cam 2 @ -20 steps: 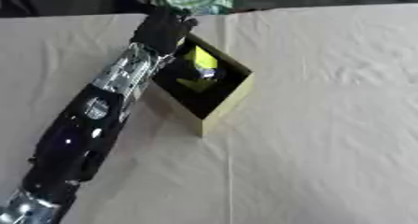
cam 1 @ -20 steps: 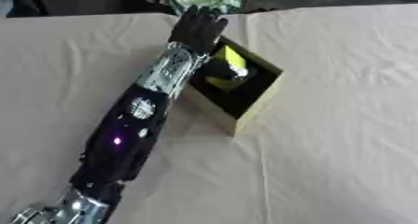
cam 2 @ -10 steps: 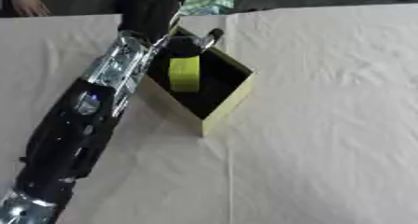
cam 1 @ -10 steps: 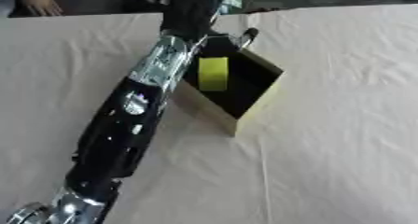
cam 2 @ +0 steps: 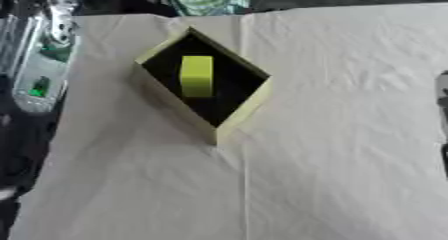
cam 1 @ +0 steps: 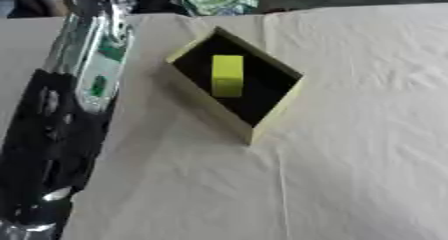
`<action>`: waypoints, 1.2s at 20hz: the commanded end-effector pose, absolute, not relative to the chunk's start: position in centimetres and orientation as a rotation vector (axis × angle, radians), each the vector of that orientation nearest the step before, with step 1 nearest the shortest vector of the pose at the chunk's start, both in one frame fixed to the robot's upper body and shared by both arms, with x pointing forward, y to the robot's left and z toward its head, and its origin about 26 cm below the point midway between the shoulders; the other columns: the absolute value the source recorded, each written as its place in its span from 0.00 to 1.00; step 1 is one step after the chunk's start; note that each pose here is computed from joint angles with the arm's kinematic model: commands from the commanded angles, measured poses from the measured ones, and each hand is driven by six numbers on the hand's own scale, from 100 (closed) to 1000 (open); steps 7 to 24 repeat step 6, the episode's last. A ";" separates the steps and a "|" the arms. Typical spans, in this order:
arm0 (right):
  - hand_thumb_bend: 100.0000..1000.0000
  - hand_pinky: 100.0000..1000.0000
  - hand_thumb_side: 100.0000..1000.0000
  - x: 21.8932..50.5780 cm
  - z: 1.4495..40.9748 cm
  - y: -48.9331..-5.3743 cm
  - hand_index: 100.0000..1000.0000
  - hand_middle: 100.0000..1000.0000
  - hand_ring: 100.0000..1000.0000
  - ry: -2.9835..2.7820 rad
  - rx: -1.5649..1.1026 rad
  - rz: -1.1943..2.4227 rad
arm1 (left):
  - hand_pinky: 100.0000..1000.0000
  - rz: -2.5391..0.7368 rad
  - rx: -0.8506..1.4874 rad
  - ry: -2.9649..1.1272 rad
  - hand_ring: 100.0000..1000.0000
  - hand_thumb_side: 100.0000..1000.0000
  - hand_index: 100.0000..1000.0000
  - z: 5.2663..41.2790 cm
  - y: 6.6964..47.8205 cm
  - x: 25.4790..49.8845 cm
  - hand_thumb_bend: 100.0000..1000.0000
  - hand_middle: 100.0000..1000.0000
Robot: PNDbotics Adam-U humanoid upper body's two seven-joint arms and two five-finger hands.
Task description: Pick up objects on the table and place them in the box.
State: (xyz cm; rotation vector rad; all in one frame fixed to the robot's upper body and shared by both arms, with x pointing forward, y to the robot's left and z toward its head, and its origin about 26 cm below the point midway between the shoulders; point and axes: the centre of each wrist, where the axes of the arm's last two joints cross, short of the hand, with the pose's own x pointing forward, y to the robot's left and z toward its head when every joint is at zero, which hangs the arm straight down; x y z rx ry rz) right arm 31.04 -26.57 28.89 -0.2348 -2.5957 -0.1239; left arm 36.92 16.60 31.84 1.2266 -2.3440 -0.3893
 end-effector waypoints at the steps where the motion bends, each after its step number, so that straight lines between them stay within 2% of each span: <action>1: 0.00 0.72 0.69 30.5 30.0 -27.1 0.80 0.49 0.73 -2.640 -0.278 -0.103 | 0.68 -0.141 1.110 -2.470 0.58 0.84 0.76 33.4 19.3 34.5 0.00 0.52; 6: 0.00 0.72 0.69 30.5 30.0 -27.3 0.80 0.50 0.74 -2.643 -0.289 -0.110 | 0.65 0.103 0.965 -2.538 0.56 0.81 0.74 32.0 22.0 32.0 0.00 0.49; 24: 0.00 0.72 0.69 30.5 30.0 -27.3 0.80 0.50 0.74 -2.643 -0.289 -0.110 | 0.65 0.103 0.965 -2.538 0.56 0.81 0.74 32.0 22.0 32.0 0.00 0.49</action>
